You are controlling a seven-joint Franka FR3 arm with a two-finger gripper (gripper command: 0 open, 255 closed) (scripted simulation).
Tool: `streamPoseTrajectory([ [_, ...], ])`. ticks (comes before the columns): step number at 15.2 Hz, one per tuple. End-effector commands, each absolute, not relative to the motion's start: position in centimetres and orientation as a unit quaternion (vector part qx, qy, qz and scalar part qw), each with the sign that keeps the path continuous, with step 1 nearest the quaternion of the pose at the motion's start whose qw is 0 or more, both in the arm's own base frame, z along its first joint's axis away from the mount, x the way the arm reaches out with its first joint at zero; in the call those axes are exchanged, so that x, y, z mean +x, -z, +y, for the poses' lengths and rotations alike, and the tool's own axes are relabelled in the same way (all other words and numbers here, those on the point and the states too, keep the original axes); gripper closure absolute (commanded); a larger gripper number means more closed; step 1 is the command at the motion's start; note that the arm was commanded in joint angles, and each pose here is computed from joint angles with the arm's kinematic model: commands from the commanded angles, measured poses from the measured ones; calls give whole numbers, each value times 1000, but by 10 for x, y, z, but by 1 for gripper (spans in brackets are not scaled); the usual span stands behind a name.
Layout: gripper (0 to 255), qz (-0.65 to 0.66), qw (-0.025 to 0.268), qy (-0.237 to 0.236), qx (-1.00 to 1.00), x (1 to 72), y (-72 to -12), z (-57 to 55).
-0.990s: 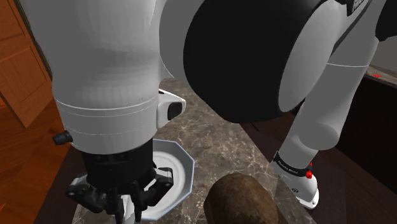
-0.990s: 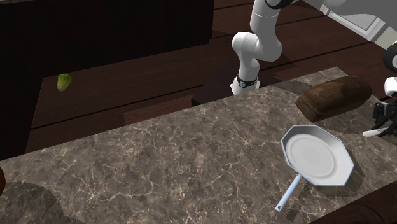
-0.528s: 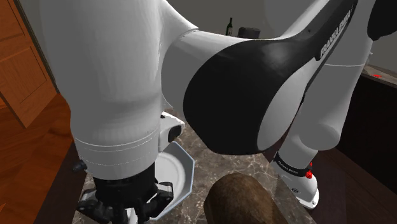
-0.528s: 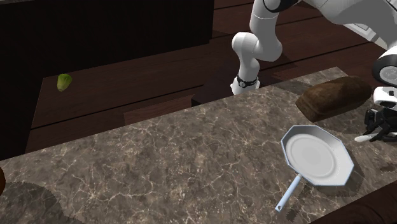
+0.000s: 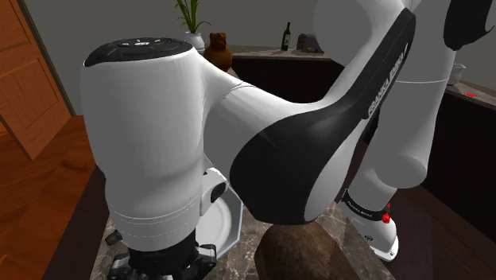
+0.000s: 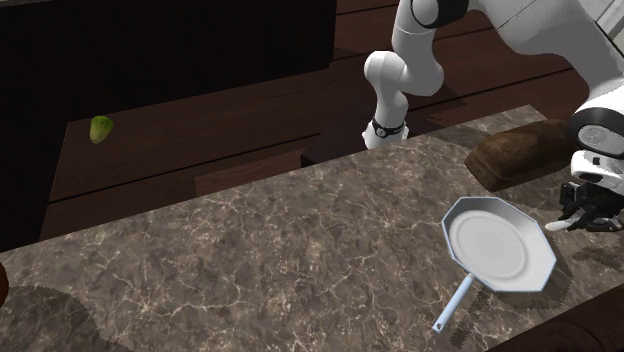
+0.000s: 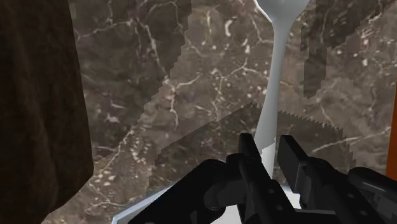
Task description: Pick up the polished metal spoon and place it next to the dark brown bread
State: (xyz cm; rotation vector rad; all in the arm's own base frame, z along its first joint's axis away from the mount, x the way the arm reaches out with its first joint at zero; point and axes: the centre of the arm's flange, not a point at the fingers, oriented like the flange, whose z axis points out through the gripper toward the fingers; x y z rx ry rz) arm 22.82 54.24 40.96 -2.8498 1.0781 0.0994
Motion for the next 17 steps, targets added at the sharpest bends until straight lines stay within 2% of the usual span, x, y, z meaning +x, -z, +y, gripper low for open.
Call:
streamPoseTrajectory([
  [1,255,353,47,-32,-934,228,-400,542],
  [10,255,353,47,-32,-934,228,-352,542],
  [17,255,353,47,-32,-934,228,-352,542],
])
